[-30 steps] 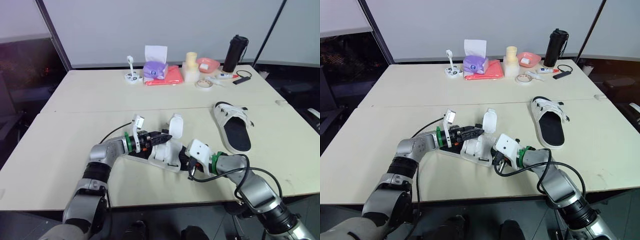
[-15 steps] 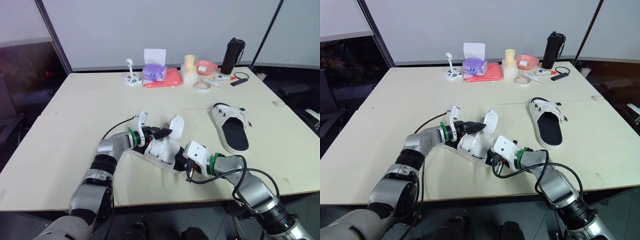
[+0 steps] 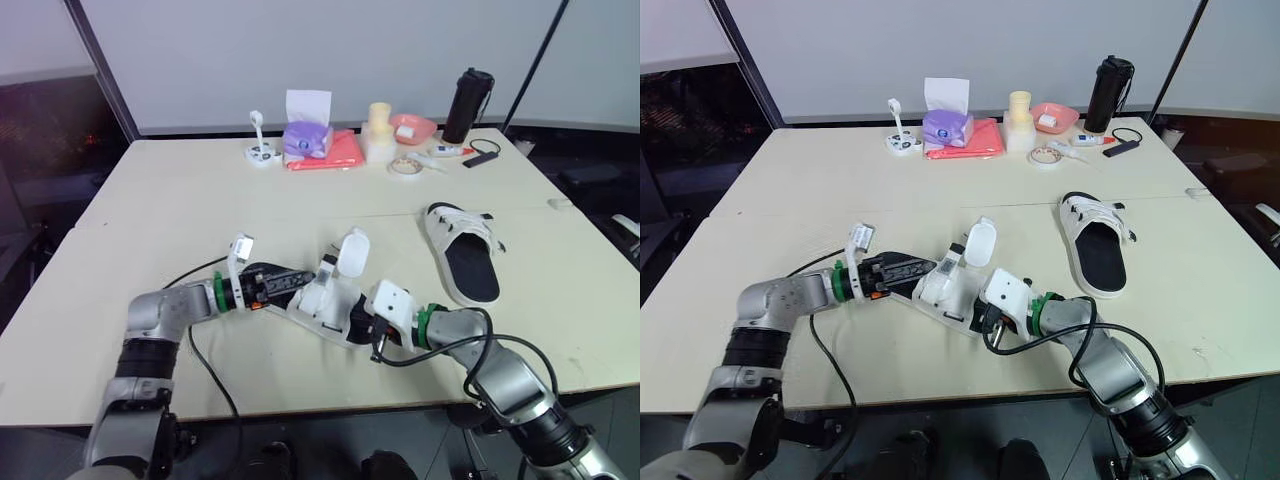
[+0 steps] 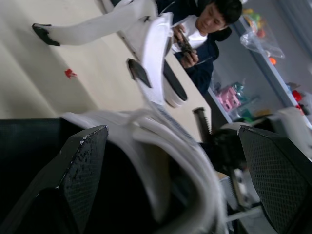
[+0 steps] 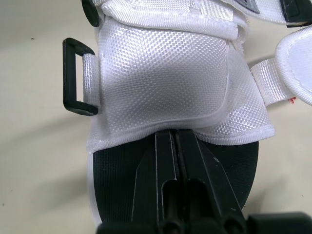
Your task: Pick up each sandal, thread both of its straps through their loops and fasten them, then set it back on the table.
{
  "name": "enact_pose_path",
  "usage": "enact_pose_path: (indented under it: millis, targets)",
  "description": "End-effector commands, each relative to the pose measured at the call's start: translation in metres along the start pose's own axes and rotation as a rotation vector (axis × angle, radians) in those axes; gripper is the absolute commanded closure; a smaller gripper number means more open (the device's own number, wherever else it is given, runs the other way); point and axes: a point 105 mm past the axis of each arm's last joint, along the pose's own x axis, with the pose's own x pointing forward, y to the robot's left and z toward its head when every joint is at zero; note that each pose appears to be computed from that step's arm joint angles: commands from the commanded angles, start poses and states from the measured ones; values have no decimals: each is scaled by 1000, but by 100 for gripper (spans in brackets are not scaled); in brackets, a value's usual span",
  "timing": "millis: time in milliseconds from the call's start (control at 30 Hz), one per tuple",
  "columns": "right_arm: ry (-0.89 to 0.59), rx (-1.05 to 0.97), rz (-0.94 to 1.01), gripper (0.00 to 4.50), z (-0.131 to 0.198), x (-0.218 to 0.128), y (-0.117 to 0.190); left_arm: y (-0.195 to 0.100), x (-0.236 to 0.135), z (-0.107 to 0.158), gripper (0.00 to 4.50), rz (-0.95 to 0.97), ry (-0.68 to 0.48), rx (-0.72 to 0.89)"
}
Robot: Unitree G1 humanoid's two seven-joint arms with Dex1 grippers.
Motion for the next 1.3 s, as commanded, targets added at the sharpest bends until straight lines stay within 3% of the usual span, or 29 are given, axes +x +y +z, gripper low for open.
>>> enact_pose_path:
  millis: [33, 200, 367, 400, 467, 667, 700, 1000, 1300]
  targets:
    - [60, 39, 3, 450, -17, 3, 1, -18, -1, 25, 4, -38, -21, 148]
    - [63, 35, 8, 450, -19, 4, 1, -34, 9, 47, 4, -123, -26, 298]
    - [59, 30, 8, 450, -17, 4, 1, -15, 25, 48, 4, -121, 64, 442]
    - [60, 30, 8, 450, -17, 4, 1, -9, 28, 48, 46, -111, 76, 457]
    - [61, 27, 7, 450, -17, 5, 1, 0, 33, 47, 84, -101, 108, 488]
    - [67, 27, -1, 450, -19, 2, 0, 10, 48, 45, 394, -111, 170, 593]
    - [69, 27, -1, 450, -19, 2, 0, 10, 51, 45, 429, -116, 174, 605]
    - [74, 24, -4, 450, -20, 0, 1, 4, 69, 43, 429, -181, 218, 665]
    - [76, 23, -4, 450, -20, 0, 1, 34, 58, 22, 429, -57, 437, 811]
